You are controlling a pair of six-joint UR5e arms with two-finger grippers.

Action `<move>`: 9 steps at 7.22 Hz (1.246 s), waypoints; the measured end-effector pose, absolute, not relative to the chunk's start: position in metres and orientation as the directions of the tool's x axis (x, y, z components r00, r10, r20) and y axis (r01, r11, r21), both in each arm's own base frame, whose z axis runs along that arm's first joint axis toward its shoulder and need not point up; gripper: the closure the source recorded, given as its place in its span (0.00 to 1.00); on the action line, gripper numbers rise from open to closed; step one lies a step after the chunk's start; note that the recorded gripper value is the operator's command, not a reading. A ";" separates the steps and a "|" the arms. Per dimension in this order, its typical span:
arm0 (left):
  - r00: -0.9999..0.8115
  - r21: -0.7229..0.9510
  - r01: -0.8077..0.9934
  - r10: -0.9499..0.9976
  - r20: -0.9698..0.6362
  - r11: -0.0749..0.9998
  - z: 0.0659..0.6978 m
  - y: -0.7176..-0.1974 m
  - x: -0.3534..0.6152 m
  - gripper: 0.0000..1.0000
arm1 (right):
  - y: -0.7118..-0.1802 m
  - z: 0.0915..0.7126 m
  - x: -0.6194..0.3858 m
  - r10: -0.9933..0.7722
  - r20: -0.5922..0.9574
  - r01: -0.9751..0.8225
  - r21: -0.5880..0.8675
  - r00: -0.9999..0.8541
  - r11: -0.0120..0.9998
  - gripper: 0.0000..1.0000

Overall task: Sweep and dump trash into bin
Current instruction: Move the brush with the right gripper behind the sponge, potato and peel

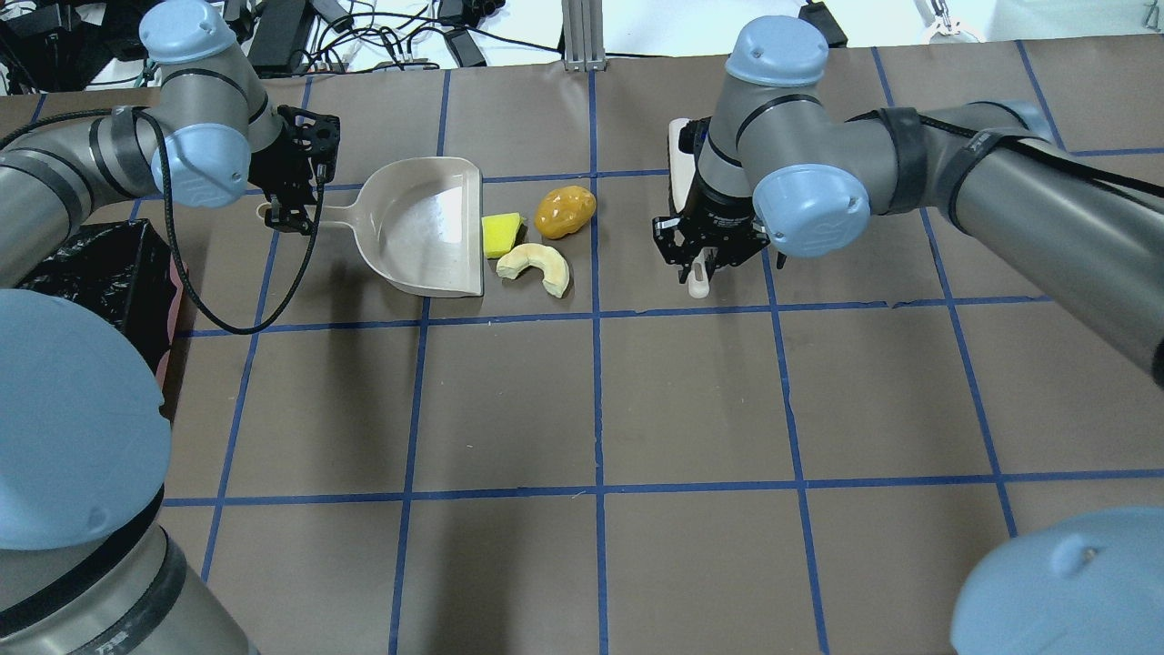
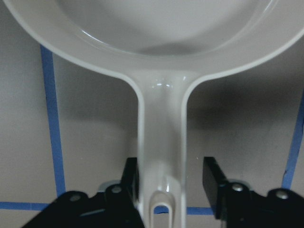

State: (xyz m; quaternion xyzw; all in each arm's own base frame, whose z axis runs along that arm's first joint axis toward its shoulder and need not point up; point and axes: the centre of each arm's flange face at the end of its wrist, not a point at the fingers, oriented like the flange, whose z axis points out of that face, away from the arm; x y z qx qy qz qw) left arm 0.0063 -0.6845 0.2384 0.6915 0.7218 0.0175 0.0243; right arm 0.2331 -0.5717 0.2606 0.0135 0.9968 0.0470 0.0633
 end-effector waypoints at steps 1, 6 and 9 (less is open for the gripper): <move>-0.042 0.060 0.997 0.999 -0.017 0.043 0.239 -0.685 0.006 0.80 | -0.572 0.252 0.246 0.041 -0.140 0.027 0.107 -0.989 0.994 1.00; -0.028 0.070 0.997 0.999 -0.023 0.030 0.242 -0.685 0.004 0.81 | -0.565 0.225 0.305 0.063 -0.135 0.043 0.151 -0.989 0.988 1.00; -0.027 0.084 0.996 0.999 -0.018 0.028 0.242 -0.685 0.003 0.81 | -0.558 0.221 0.322 0.079 -0.128 0.057 0.161 -0.989 0.985 1.00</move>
